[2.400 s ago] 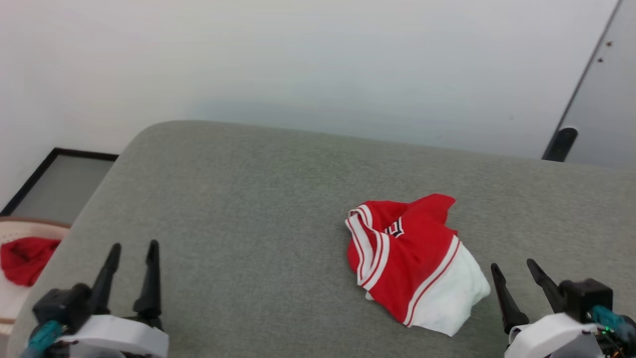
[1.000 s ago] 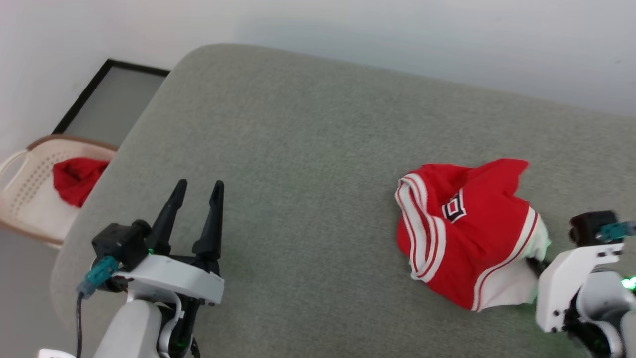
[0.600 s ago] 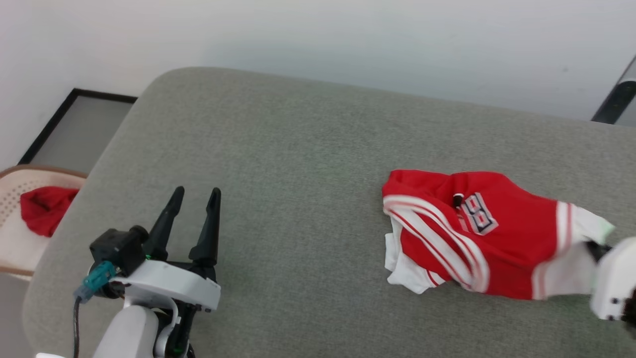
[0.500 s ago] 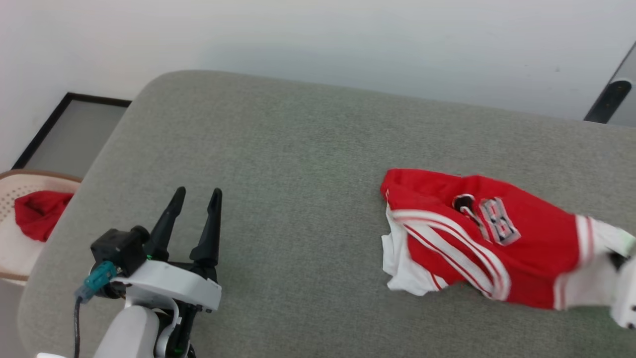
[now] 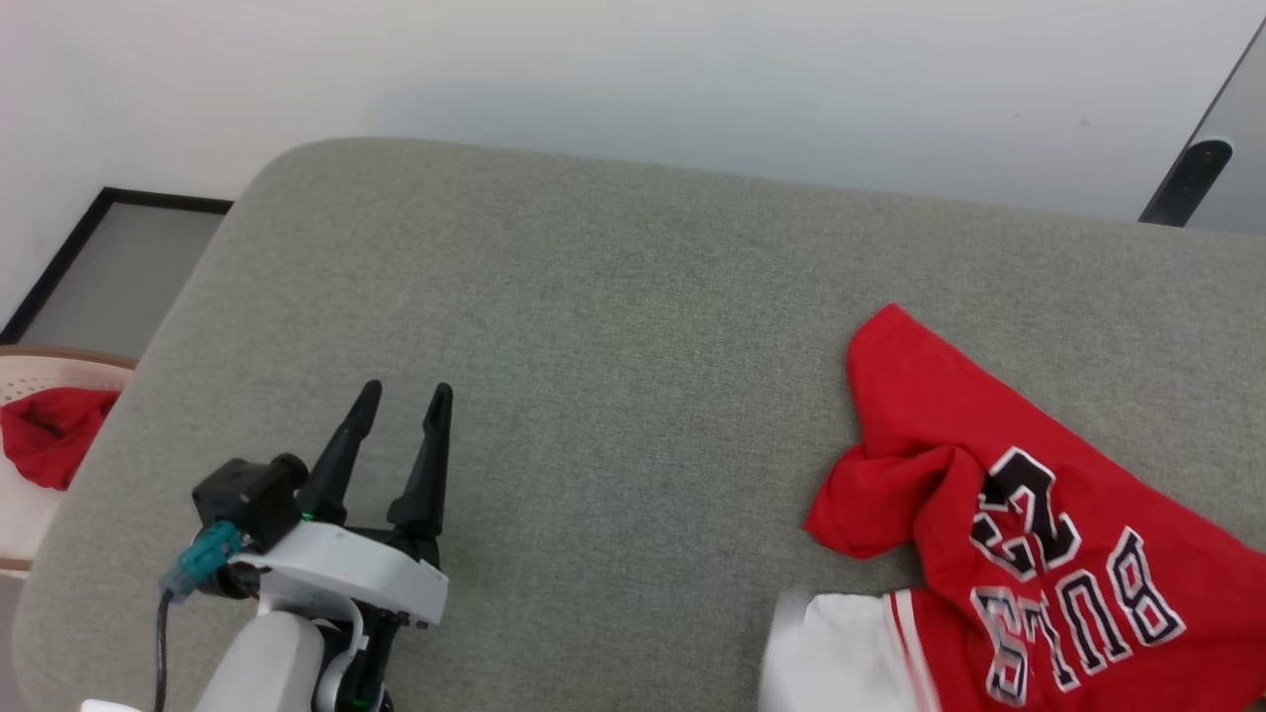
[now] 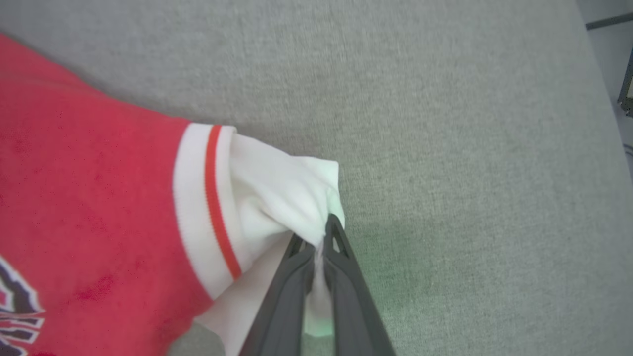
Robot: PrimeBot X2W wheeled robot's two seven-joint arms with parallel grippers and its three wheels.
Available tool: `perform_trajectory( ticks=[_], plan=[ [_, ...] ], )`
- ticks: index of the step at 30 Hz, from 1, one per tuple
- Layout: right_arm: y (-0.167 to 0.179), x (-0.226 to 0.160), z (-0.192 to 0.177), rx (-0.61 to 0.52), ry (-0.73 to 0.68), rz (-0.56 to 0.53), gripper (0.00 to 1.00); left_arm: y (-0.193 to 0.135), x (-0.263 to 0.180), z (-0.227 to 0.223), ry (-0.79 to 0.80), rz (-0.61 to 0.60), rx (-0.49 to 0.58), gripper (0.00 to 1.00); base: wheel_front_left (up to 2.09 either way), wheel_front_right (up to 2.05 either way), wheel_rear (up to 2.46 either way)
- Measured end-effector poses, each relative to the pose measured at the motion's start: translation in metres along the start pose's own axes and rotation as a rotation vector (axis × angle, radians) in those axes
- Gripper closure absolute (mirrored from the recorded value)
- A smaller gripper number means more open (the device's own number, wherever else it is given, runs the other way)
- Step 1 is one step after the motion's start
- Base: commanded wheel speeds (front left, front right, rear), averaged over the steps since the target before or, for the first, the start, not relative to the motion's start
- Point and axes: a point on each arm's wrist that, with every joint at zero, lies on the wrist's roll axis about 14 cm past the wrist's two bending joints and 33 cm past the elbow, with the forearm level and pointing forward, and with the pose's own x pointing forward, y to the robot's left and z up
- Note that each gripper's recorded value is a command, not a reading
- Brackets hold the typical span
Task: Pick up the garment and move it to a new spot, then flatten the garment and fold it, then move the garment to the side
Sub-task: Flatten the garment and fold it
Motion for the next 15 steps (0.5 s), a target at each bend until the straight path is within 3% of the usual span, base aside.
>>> perform_trajectory(
  ticks=[4,7,8,9,15],
  plan=[
    [-0.008,0.009,-0.022,0.037,0.055,-0.027,0.98,-0.003,0.003,-0.005,0.015,-0.011,-0.007,0.00,0.00,0.00,0.00],
    [-0.006,0.013,-0.026,0.041,0.063,-0.026,0.61,-0.004,0.005,-0.009,0.027,-0.017,-0.014,0.00,0.00,0.00,0.00],
    [-0.006,0.013,-0.024,0.043,0.056,-0.023,0.18,-0.005,0.005,-0.011,0.031,-0.020,-0.015,0.00,0.00,0.00,0.00],
    [-0.004,0.014,-0.022,0.036,0.045,-0.019,0.00,-0.006,0.006,-0.012,0.036,-0.024,-0.018,0.00,0.00,0.00,0.00],
    [0.004,0.007,-0.009,0.025,-0.018,0.008,0.00,-0.014,0.007,-0.015,0.050,-0.059,-0.034,0.00,0.00,0.00,0.00]
  ],
)
